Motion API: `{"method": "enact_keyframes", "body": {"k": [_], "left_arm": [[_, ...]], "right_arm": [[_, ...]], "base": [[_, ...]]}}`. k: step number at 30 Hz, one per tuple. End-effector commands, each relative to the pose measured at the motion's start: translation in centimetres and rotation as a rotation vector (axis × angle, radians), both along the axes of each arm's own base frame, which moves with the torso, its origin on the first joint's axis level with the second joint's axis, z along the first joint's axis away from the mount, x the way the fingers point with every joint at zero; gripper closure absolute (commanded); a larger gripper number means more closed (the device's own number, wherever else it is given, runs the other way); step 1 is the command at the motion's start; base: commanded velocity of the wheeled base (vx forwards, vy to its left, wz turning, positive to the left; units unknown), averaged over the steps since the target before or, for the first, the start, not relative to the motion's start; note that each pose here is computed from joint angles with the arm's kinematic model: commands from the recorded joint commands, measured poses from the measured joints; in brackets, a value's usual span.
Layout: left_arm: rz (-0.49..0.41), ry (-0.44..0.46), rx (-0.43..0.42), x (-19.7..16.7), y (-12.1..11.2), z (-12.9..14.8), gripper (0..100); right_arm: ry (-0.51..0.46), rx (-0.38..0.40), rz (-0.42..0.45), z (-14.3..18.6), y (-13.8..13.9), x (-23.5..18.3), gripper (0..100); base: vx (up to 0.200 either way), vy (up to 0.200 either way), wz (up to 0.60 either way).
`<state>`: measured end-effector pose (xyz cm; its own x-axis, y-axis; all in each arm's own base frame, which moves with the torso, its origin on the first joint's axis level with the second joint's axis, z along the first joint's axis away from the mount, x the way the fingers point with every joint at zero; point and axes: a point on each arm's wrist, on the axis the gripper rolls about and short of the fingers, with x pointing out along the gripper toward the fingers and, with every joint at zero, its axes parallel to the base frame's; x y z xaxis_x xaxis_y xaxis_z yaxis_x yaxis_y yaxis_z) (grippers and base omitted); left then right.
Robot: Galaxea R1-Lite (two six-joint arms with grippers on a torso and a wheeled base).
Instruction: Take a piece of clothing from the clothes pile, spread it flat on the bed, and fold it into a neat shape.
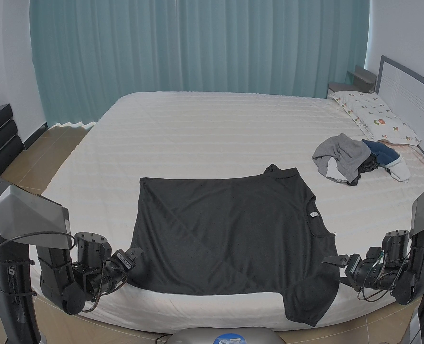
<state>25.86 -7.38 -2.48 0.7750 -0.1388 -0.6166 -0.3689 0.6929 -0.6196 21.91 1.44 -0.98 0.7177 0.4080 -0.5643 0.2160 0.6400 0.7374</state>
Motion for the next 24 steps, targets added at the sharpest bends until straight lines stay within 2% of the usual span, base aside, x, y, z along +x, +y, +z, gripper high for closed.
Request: {"method": "enact_keyframes", "body": {"k": [1,11,12,15,24], "left_arm": [[-0.004,0.012,0.010,-0.3,-0.1,-0.1,0],[-0.048,0.002,0.131,-2.3,1.6,1.5,0],[-0.025,0.002,0.180,-2.4,2.7,1.6,0],[-0.015,0.000,0.233,-2.2,3.7,1.6,0],[-0.029,0.014,0.234,-2.3,3.7,1.3,0]], "right_arm": [[-0.009,0.000,-0.001,0.1,0.0,0.0,0],[-0.009,-0.001,0.000,0.1,0.0,0.0,0],[-0.003,-0.001,0.002,0.1,0.1,-0.2,0],[-0.003,-0.001,0.001,0.1,0.1,-0.2,0],[-0.005,-0.003,0.001,0.1,0.0,-0.2,0]], "base": [[0.000,0.000,0.00],[0.000,0.000,0.00],[0.000,0.000,0.00],[0.000,0.000,0.00],[0.000,0.000,0.00]]}}
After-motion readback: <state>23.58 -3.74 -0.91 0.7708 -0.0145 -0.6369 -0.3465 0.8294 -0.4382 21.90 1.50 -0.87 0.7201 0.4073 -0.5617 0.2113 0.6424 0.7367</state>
